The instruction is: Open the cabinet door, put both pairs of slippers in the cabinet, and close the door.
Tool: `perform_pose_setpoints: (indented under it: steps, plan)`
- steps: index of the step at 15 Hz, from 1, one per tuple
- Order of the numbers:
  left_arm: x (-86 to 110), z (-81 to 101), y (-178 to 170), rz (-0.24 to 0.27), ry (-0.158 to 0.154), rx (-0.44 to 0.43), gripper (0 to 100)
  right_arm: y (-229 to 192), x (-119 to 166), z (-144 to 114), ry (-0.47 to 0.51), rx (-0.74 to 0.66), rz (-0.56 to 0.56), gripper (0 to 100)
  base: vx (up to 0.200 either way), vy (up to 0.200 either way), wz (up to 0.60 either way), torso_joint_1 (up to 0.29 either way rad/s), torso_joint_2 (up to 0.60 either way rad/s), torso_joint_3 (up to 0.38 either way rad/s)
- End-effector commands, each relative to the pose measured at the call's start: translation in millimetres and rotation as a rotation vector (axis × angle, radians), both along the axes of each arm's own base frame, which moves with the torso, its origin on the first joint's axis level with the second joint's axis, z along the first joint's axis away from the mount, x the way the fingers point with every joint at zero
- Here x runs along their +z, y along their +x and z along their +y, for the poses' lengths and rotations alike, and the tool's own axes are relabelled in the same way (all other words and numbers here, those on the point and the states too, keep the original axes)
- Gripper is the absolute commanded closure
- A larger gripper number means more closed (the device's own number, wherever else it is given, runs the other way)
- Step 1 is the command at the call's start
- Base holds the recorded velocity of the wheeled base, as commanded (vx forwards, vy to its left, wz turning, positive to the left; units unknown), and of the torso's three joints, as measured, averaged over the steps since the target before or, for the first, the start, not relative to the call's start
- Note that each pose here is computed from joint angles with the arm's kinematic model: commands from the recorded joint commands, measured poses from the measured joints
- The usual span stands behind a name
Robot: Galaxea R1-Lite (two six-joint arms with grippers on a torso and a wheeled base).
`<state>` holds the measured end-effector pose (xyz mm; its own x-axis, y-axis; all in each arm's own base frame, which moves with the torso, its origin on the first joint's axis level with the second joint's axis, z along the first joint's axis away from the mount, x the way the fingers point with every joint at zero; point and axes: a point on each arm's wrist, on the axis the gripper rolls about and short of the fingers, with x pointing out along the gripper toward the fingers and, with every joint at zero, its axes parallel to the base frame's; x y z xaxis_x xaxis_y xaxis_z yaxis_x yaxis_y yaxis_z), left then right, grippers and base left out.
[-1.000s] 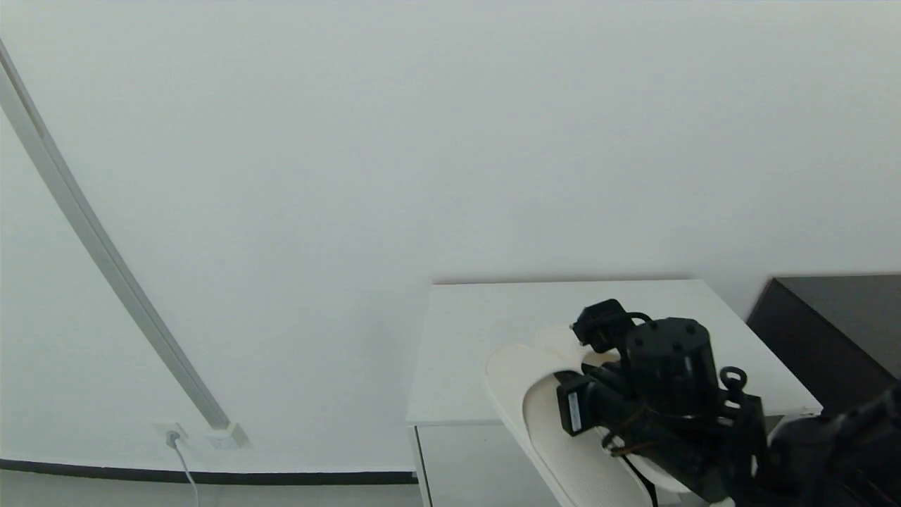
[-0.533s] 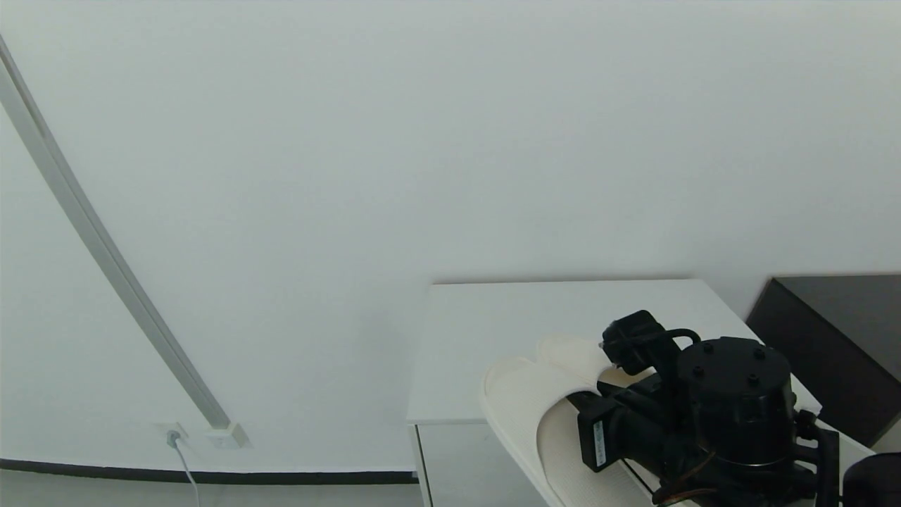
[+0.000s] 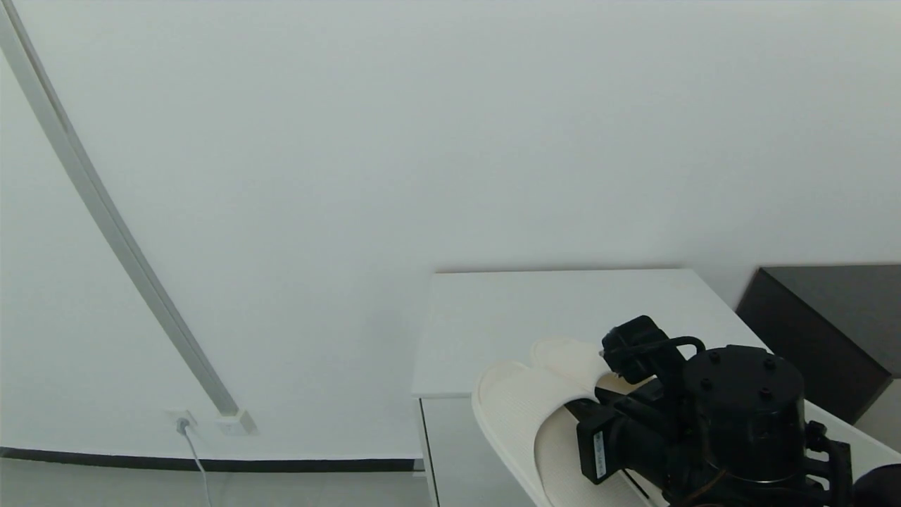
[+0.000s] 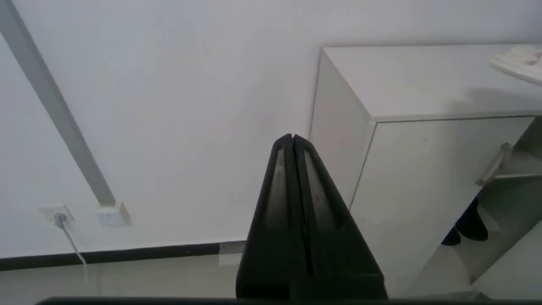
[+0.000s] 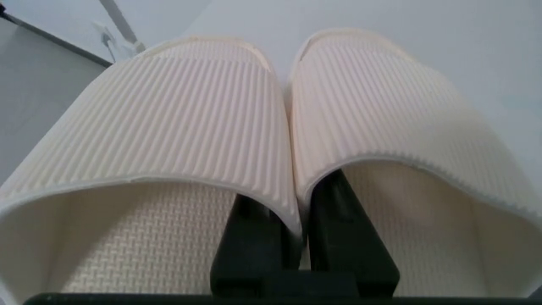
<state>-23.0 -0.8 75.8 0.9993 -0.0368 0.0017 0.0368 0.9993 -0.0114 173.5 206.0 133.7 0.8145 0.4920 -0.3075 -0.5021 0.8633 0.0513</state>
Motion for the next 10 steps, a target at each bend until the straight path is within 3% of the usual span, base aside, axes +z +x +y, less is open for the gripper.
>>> perform_pose_setpoints:
  steps: [1,3,10]
  plan:
    - [0.0,0.0,0.1,0.002,-0.001,0.0,100,-0.2,-1.3,-0.1,-0.005,0.0,0.003,100,-0.2,0.0,0.0,-0.007,0.0,0.002]
    - [0.0,0.0,0.1,0.002,-0.002,0.0,100,-0.1,-1.7,0.0,-0.006,0.0,0.004,100,-0.2,0.0,0.0,-0.002,0.0,0.002]
    - [0.0,0.1,0.1,0.002,-0.004,0.005,100,-1.7,-3.9,0.0,-0.015,0.004,0.009,100,0.0,0.0,0.0,0.0,0.0,0.0]
